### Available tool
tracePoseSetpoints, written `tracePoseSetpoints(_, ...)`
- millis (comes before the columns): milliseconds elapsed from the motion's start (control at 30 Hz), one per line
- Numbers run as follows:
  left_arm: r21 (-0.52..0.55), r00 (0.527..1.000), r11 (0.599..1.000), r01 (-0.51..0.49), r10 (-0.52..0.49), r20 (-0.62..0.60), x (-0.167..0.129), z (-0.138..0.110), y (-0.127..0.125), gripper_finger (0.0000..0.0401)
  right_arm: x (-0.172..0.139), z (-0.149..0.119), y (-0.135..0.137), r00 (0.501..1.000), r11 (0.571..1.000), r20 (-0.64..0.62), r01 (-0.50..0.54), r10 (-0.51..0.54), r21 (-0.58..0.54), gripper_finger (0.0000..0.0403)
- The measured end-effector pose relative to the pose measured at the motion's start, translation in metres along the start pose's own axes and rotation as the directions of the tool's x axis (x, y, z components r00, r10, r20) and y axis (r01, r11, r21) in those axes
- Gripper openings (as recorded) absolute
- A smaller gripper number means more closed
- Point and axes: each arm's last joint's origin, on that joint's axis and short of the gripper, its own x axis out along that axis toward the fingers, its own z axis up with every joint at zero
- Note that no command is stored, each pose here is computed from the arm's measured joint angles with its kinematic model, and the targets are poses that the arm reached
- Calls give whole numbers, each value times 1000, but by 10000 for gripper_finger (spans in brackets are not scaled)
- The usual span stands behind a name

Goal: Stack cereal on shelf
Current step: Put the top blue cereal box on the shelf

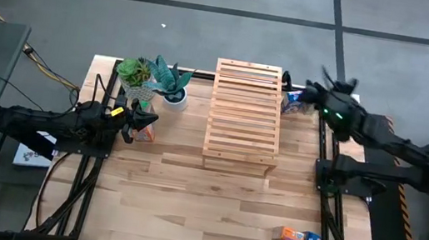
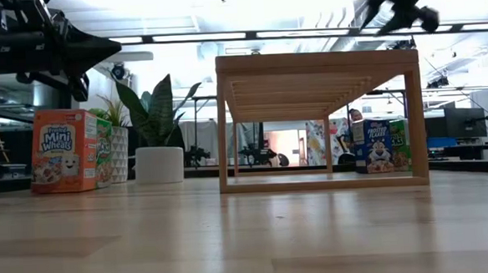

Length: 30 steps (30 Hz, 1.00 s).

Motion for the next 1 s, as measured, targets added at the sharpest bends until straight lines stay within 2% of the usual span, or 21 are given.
tracePoseSetpoints(100,0,1000,1000,0,0,0,0,0,0,1,26,9,4,985,991,-118,131,-127,27,247)
tracePoseSetpoints(167,1,1000,1000,-11,11,5,0,0,0,1,45,14,7,955,979,-220,205,-201,-5,273)
tracePoseSetpoints(233,0,996,997,-77,77,34,0,1,2,1,65,17,6,904,949,-294,314,-311,-39,286)
tracePoseSetpoints(333,-3,987,989,-145,145,68,0,2,4,1,89,24,4,824,883,-368,470,-431,19,291)
tracePoseSetpoints(433,-3,986,989,-151,151,71,0,2,5,1,110,25,-1,746,828,-489,555,-453,80,291)
tracePoseSetpoints(600,-4,986,989,-151,151,70,0,2,5,1,140,18,-9,678,685,-563,684,-472,251,291)
tracePoseSetpoints(700,-3,986,989,-150,150,70,0,2,5,1,149,12,-11,651,664,-599,705,-466,249,291)
tracePoseSetpoints(767,-4,986,989,-150,150,70,0,2,5,1,149,8,-13,613,648,-626,731,-482,216,291)
tracePoseSetpoints(867,-3,986,989,-150,150,70,0,2,5,1,148,4,-17,558,588,-642,784,-526,200,291)
tracePoseSetpoints(1000,-4,986,989,-150,149,70,0,2,5,1,153,2,-17,564,579,-623,788,-542,209,291)
